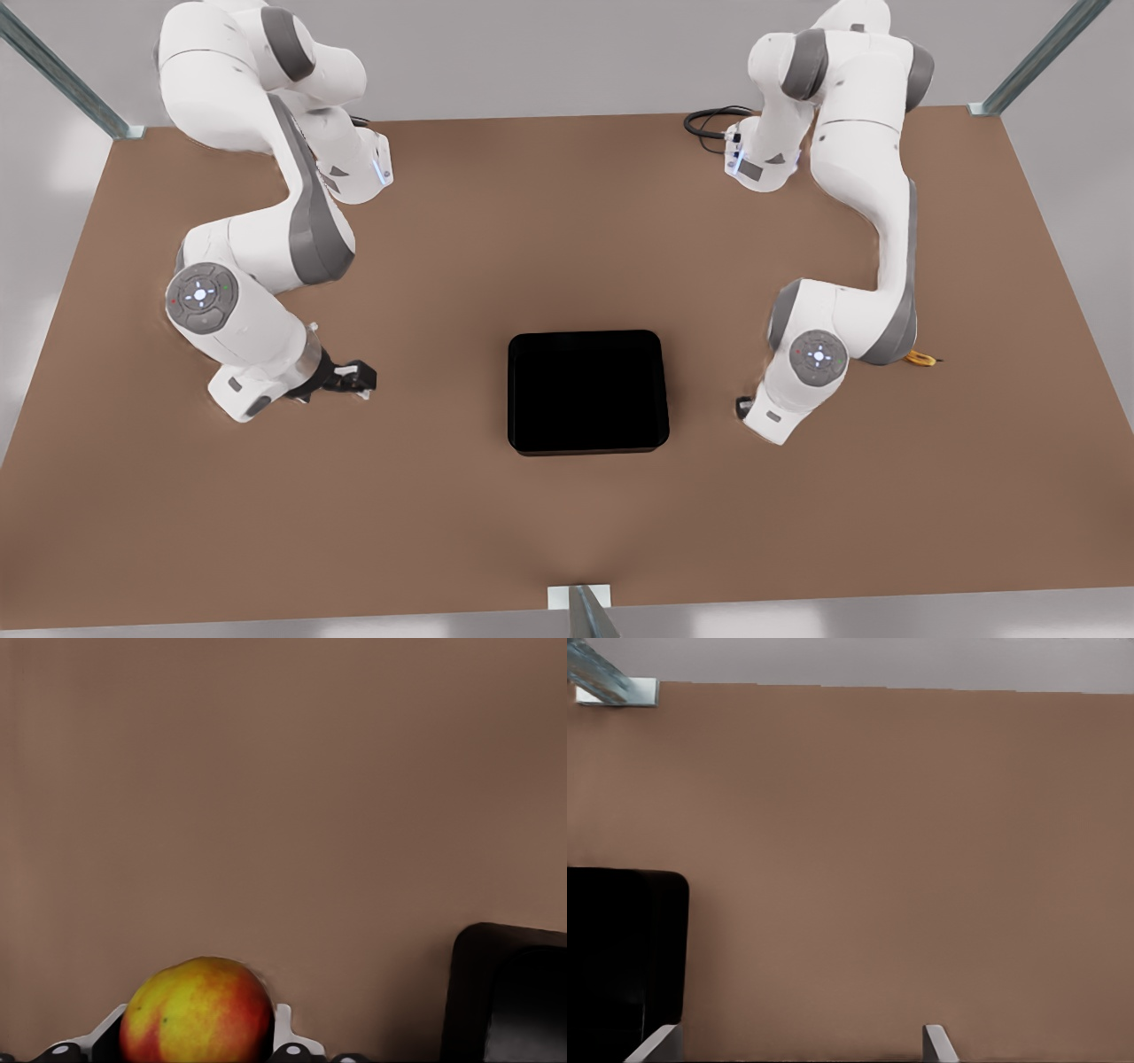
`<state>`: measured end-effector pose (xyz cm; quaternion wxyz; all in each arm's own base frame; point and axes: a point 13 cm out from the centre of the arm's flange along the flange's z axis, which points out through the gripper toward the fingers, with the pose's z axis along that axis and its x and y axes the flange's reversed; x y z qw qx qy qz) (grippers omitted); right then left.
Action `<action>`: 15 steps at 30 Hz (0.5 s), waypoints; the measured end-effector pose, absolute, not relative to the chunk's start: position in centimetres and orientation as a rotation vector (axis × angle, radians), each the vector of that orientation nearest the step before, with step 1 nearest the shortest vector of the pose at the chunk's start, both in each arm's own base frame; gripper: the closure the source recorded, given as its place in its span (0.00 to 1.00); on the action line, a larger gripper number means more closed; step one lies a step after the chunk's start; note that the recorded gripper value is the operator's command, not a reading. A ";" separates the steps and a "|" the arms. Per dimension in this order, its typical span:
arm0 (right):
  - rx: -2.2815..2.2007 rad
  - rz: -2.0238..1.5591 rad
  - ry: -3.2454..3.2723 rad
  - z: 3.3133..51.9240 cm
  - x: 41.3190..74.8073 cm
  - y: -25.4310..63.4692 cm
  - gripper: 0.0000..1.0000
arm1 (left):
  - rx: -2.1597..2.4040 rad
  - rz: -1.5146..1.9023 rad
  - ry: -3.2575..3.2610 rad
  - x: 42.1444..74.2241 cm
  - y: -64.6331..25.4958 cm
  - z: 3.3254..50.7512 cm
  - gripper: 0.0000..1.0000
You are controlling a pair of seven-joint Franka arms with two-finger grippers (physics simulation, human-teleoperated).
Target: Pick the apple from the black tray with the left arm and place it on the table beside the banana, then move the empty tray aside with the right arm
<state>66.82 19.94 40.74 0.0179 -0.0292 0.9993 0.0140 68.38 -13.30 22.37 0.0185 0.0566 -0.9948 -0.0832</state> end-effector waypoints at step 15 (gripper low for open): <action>0.052 -0.041 3.209 28.5 53.3 37.7 0.00 | -0.478 -0.178 -3.062 64.7 6.9 14.6 0.00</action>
